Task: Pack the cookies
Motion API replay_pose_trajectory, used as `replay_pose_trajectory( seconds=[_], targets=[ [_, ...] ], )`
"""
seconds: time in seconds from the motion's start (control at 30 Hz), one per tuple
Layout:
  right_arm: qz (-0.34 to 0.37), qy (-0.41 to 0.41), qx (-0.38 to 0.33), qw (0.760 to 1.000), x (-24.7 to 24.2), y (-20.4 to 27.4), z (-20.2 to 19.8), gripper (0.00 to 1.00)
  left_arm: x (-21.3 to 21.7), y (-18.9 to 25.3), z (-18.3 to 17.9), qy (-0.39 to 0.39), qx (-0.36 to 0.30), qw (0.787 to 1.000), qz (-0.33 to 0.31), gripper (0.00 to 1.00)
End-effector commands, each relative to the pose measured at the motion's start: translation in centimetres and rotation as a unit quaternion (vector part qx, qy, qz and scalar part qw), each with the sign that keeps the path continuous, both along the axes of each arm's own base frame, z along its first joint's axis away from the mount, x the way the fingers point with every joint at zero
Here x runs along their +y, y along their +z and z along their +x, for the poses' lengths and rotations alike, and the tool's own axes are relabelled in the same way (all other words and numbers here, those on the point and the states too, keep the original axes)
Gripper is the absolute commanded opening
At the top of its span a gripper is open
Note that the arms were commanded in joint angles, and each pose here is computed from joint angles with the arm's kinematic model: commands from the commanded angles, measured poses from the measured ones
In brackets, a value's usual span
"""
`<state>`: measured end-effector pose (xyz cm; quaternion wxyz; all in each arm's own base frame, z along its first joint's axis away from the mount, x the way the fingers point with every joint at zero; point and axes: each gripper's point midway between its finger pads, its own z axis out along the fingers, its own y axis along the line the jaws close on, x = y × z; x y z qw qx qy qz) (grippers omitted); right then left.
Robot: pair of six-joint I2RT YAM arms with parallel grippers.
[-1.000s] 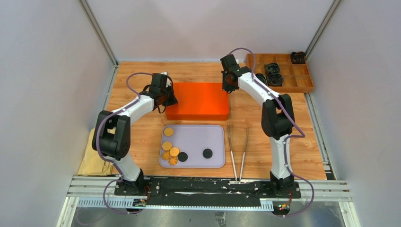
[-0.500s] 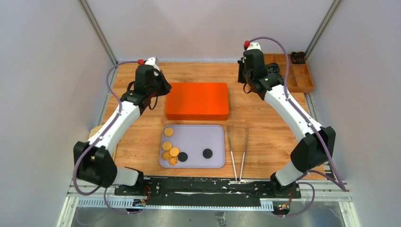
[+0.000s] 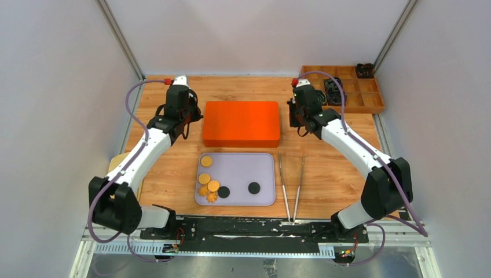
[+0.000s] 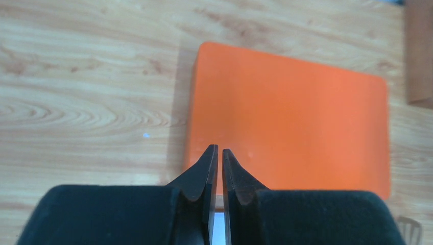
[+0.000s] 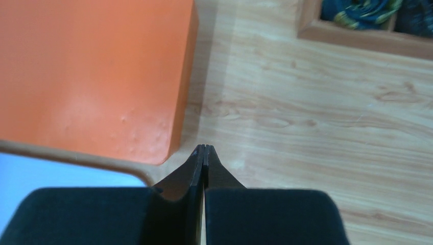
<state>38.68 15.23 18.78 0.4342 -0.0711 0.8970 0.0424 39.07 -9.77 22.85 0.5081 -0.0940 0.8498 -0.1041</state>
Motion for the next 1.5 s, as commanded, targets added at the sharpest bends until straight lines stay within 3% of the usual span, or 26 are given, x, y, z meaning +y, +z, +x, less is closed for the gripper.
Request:
replay_pose_trajectory(
  seconds=[0.0, 0.2, 0.43, 0.7, 1.0, 1.3, 1.47],
  targets=[
    [0.018, 0.06, 0.03, 0.998, 3.9, -1.9, -2.7, 0.0, 0.5, -5.3, 0.6, 0.016, 0.054, 0.998, 0.011, 0.13],
    [0.033, 0.121, 0.068, 0.99, 9.0, -3.7, -3.5, 0.0, -1.3, -10.9, 1.7, -0.006, 0.117, 0.993, -0.009, 0.1],
    [0.042, 0.139, 0.109, 0.983, 11.6, -6.4, -2.6, 0.0, -1.0, -14.5, 1.2, -0.005, 0.149, 0.989, 0.007, 0.1],
    [0.016, 0.121, 0.076, 0.99, 11.9, -5.2, 0.8, 0.0, -1.1, -19.2, -0.8, -0.011, 0.191, 0.982, 0.001, 0.09],
    [0.01, 0.084, 0.089, 0.992, 12.4, -6.1, 7.8, 0.0, -1.5, -18.7, -0.8, -0.018, 0.188, 0.982, -0.006, 0.08],
    [0.006, 0.07, 0.145, 0.987, 11.8, -11.7, 8.4, 0.0, -1.5, -18.8, -0.8, -0.02, 0.191, 0.981, -0.004, 0.08],
    [0.008, 0.07, 0.14, 0.988, 11.4, -10.7, 8.1, 0.0, -1.4, -17.6, -0.7, -0.018, 0.181, 0.983, -0.003, 0.07]
  ],
)
